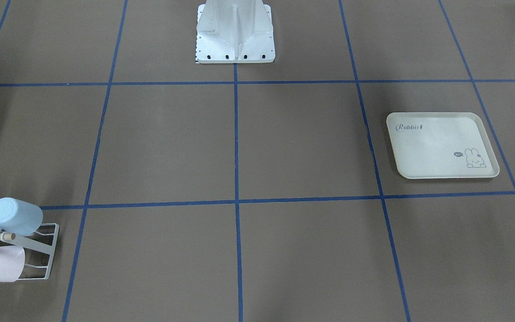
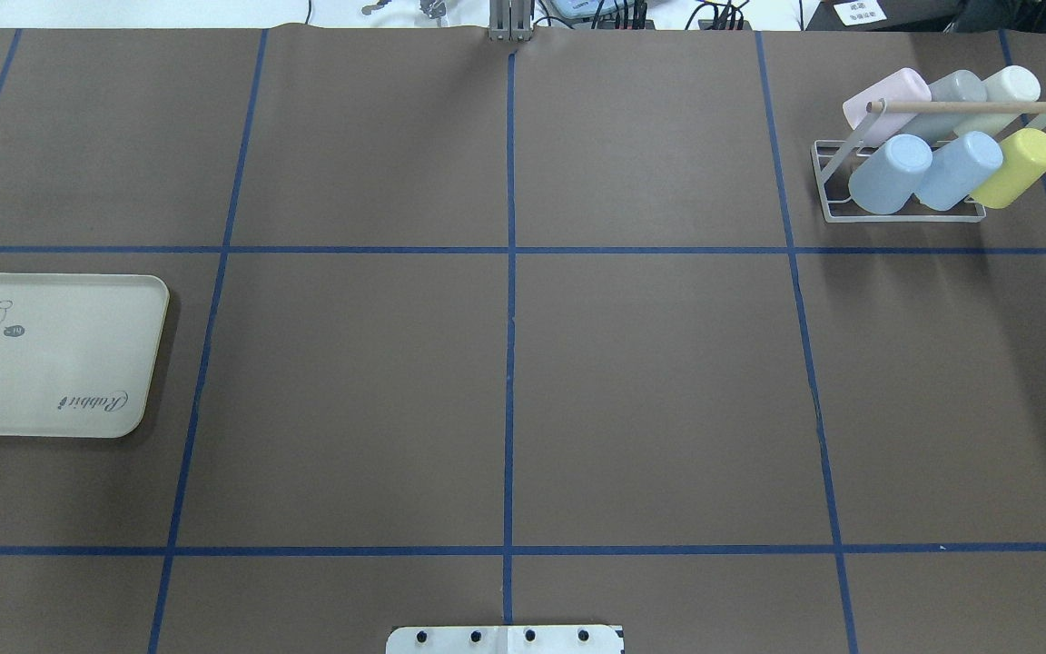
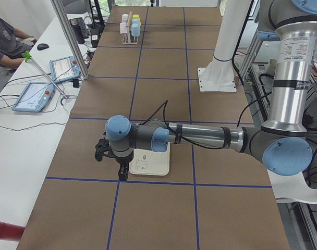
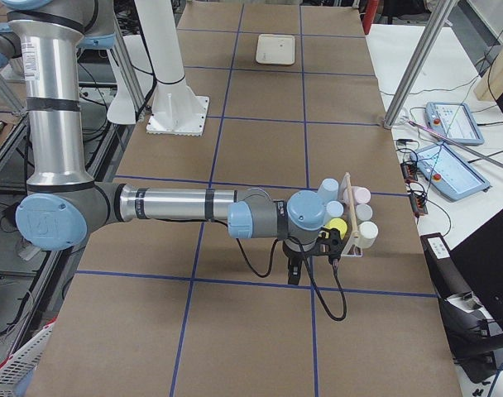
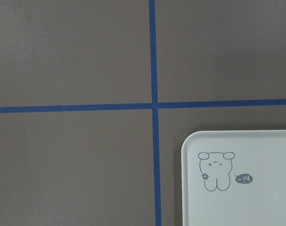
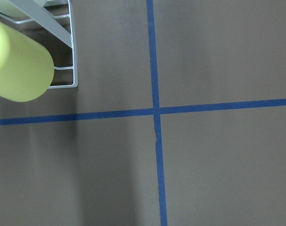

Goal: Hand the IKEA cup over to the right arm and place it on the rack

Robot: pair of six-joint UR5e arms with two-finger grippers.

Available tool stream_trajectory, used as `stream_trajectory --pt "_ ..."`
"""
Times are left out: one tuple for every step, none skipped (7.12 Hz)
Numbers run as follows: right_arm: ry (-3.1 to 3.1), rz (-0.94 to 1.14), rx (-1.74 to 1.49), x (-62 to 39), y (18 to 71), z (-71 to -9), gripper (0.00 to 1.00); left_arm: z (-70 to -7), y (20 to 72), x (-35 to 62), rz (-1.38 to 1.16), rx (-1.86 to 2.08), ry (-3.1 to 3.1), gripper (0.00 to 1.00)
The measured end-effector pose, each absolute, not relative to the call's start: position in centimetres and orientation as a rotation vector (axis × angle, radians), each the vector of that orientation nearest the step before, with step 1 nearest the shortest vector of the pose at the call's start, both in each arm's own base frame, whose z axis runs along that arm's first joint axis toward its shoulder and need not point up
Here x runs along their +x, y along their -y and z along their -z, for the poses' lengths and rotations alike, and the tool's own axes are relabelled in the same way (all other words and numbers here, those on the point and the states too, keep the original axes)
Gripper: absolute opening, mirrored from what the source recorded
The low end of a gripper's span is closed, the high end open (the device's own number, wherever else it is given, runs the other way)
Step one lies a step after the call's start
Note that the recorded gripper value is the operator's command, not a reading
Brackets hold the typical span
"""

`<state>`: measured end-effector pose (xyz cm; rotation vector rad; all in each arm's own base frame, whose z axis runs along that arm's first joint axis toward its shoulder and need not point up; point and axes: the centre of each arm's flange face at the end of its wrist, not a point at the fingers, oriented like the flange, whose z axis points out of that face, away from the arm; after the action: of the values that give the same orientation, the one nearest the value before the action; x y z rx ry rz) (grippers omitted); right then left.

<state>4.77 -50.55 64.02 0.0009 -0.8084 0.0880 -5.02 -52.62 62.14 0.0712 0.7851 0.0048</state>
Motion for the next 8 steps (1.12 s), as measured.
stream_trajectory --pt "0.809 -0.088 0.001 4.75 50.54 -63.98 1.0 -62.21 52.95 -5.04 -0.004 0.07 -0.785 1.0" --pt "0.809 -0.087 0.003 4.74 50.6 -63.9 1.0 -62.23 53.06 -5.04 -0.004 0.07 -0.785 1.0" --pt "0.809 -0.085 0.006 4.74 50.72 -63.77 1.0 -62.26 53.08 -5.03 -0.004 0.069 -0.785 1.0" --pt "0.808 -0.085 0.009 4.74 50.85 -63.63 1.0 -62.27 53.07 -5.03 -0.004 0.069 -0.786 1.0" --pt "0.808 -0.084 0.011 4.74 50.97 -63.53 1.0 -62.27 53.06 -5.04 -0.004 0.069 -0.786 1.0" --pt "0.808 -0.084 0.011 4.74 51.03 -63.49 1.0 -62.29 53.06 -5.05 -0.003 0.068 -0.786 1.0" --pt "0.808 -0.084 0.012 4.74 51.05 -63.45 1.0 -62.3 53.05 -5.05 -0.003 0.068 -0.786 1.0" --pt "0.808 -0.084 0.013 4.74 51.08 -63.39 1.0 -62.31 53.05 -5.05 -0.003 0.068 -0.786 1.0"
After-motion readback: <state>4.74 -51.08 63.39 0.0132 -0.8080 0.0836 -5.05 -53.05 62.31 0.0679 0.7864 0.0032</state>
